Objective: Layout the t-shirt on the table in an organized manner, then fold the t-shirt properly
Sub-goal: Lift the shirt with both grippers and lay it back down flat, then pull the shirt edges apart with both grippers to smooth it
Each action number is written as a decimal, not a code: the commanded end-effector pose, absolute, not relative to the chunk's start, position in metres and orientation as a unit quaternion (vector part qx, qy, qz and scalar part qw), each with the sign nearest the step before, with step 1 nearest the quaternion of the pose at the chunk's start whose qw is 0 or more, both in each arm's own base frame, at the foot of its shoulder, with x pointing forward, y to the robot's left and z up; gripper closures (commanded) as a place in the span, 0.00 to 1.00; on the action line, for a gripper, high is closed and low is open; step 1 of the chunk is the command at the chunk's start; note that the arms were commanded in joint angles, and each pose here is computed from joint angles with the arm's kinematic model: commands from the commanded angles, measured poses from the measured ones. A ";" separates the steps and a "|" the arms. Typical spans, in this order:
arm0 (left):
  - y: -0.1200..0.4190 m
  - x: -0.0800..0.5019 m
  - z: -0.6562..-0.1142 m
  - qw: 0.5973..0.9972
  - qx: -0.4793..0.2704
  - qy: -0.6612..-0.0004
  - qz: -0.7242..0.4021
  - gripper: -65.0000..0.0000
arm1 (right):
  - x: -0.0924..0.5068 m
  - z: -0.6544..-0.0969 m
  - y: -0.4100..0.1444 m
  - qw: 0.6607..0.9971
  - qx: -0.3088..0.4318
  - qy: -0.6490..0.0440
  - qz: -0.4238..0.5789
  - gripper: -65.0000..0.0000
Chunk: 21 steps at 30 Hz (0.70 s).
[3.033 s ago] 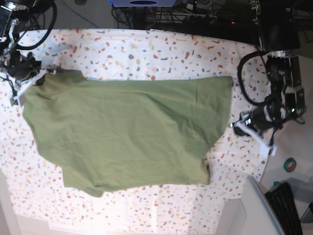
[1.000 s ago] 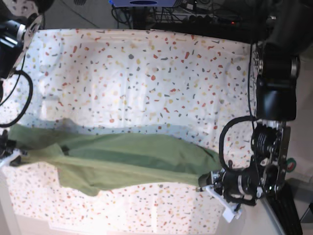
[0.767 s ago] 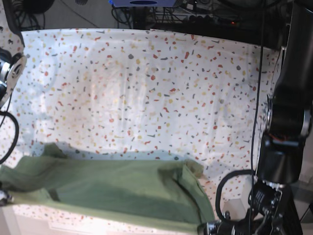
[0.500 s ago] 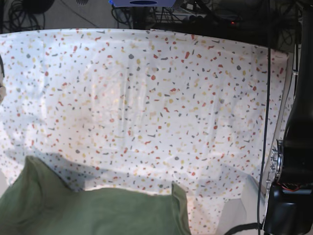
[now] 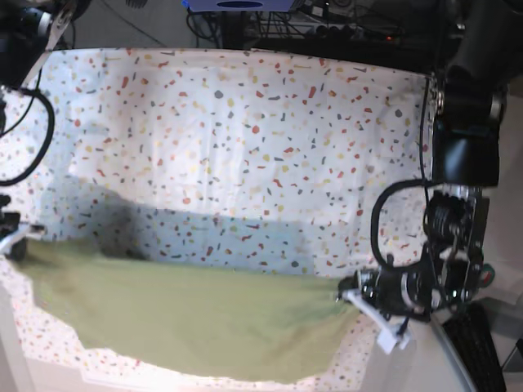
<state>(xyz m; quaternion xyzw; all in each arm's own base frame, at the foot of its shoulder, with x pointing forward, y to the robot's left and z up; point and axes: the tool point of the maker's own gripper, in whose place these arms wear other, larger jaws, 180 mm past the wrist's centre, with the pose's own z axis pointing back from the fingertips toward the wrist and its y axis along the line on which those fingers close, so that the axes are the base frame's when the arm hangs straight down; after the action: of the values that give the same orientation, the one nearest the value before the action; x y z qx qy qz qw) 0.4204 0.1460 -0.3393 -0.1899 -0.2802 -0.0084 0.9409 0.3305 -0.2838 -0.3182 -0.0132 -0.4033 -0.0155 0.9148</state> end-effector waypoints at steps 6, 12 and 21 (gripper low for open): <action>0.172 0.346 -0.392 0.954 -0.181 -0.240 0.024 1.00 | 0.270 -0.382 -0.276 0.930 0.015 -0.362 -0.061 1.00; 0.172 0.285 -0.424 0.961 -0.171 -0.218 0.021 1.00 | 0.206 -0.423 -0.266 0.950 0.023 -0.303 -0.073 1.00; 0.186 0.222 -0.439 0.972 -0.152 -0.178 0.014 1.00 | 0.147 -0.434 -0.249 0.963 0.024 -0.259 -0.073 1.00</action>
<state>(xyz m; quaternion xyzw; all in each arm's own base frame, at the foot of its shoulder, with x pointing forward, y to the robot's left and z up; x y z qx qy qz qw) 0.2123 0.1805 -0.4493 -0.1552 -0.1591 0.0176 0.9748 0.1382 -0.2426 -0.4429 0.0306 -0.2372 -0.0767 0.9679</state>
